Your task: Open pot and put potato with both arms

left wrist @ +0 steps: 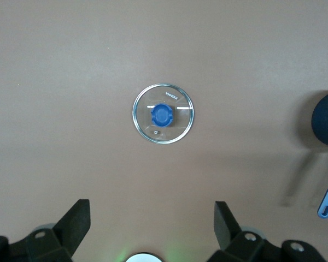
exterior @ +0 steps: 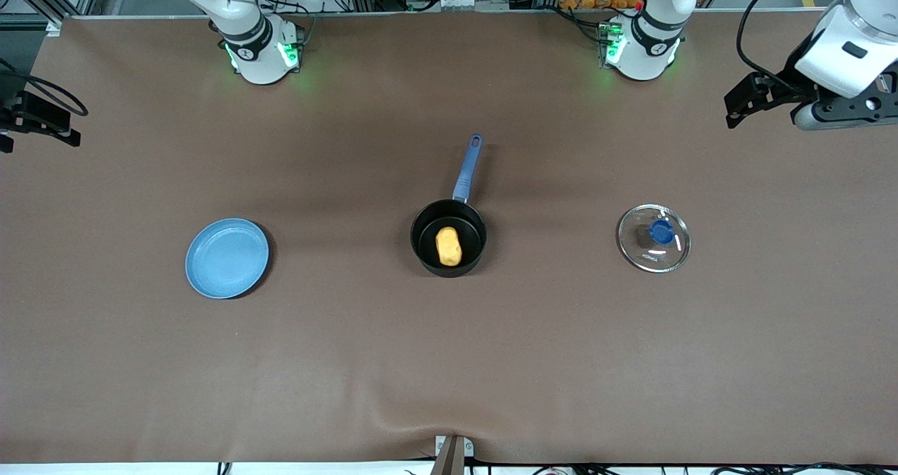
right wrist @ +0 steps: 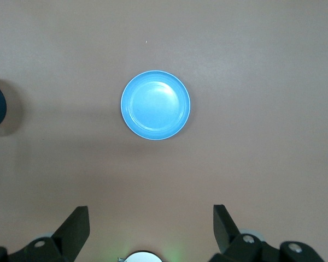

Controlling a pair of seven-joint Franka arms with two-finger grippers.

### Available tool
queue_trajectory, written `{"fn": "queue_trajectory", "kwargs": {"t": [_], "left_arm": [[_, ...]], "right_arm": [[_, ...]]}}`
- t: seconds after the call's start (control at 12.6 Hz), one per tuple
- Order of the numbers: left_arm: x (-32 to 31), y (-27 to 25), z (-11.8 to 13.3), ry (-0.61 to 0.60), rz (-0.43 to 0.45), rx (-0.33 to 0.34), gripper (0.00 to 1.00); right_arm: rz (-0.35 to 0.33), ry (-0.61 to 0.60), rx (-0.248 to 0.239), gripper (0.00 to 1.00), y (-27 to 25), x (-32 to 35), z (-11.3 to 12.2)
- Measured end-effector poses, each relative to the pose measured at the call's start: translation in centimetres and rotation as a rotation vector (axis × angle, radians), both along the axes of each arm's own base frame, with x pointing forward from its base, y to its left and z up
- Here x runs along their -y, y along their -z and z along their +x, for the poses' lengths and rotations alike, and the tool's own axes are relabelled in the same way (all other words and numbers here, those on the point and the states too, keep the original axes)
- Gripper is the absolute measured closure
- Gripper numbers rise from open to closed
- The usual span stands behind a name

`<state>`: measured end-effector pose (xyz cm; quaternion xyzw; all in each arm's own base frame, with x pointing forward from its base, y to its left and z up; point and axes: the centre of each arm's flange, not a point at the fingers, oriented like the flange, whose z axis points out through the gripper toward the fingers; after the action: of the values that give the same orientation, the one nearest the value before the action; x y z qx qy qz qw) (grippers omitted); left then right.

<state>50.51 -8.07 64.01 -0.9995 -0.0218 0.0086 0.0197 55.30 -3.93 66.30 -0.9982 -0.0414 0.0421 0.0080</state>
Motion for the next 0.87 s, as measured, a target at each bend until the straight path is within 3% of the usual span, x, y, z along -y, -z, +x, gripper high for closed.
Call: {"fn": "queue_trajectory", "kwargs": {"t": [0.87], "left_arm": [[-0.1,-0.5,0.1,-0.003,-0.005,-0.026,0.00]], "right_arm": [[0.023,-0.006,-0.023,0.00,1.5,-0.5,0.2]]}}
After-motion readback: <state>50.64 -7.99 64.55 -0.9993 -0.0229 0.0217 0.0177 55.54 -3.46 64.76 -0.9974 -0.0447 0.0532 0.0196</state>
